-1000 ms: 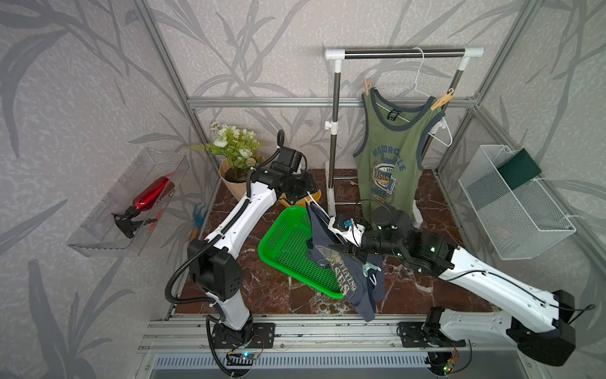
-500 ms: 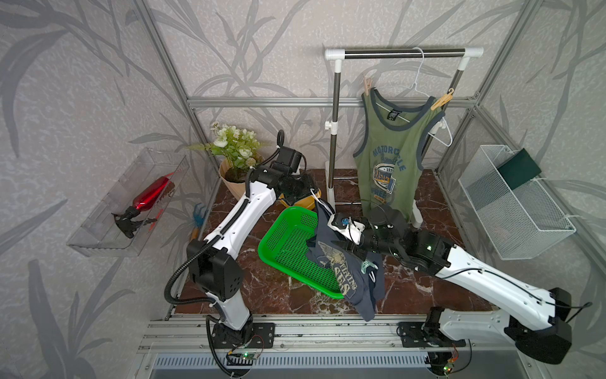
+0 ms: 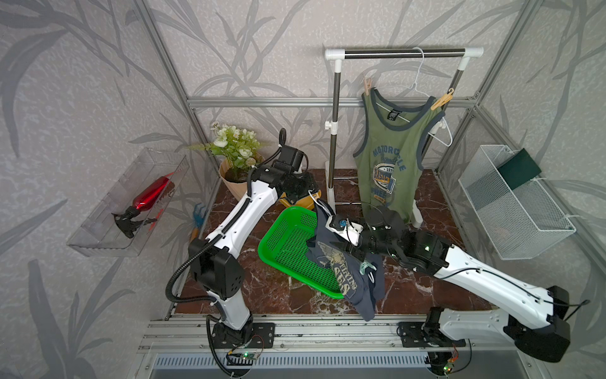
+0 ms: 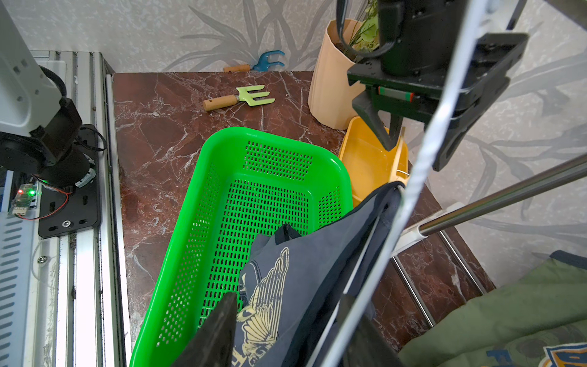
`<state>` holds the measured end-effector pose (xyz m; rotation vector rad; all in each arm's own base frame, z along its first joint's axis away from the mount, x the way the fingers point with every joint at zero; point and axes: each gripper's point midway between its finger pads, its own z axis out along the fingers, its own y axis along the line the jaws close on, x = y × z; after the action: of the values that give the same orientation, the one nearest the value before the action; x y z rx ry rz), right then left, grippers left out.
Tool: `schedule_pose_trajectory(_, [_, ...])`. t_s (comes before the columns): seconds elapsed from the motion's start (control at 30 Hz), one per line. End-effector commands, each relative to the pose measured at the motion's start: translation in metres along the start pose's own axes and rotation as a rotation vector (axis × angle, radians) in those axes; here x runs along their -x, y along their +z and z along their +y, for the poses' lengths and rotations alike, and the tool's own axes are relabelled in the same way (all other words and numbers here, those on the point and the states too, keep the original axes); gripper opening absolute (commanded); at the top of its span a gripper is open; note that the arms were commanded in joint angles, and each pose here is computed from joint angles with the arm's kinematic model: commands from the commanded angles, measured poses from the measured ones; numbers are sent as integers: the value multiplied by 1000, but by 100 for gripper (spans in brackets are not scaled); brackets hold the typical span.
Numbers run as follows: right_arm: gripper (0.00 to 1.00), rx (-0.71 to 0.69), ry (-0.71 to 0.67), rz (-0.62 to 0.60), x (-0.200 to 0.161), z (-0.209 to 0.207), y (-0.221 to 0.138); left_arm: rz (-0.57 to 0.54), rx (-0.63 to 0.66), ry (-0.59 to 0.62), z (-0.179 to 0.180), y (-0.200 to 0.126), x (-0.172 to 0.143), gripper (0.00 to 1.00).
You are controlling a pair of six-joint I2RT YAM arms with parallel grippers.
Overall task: Remove the clothespins securing tank tops to the hanger
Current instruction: Remove the clothespin from the hanger.
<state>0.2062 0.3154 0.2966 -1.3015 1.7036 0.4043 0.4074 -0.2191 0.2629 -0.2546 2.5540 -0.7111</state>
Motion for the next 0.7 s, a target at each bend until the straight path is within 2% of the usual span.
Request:
schedule_pose_trajectory(0.0, [0, -28, -22, -73, 24, -6, -9, -2, 19, 7, -1, 1, 2, 49])
schedule_pose_trajectory(0.13, [0, -26, -29, -72, 25, -5, -8, 5, 20, 10, -1, 4, 2, 47])
schedule_pose_trajectory(0.4, [0, -37, -33, -65, 24, -7, -7, 9, 26, 16, -1, 4, 1, 25])
schedule_pose_trajectory(0.53, [0, -41, -31, -59, 21, -7, -6, 4, 31, 20, 0, 3, 2, 24])
schedule_pose_trajectory(0.67, [0, -42, -27, -47, 17, -6, -5, -2, 30, 28, -1, 1, 4, 19])
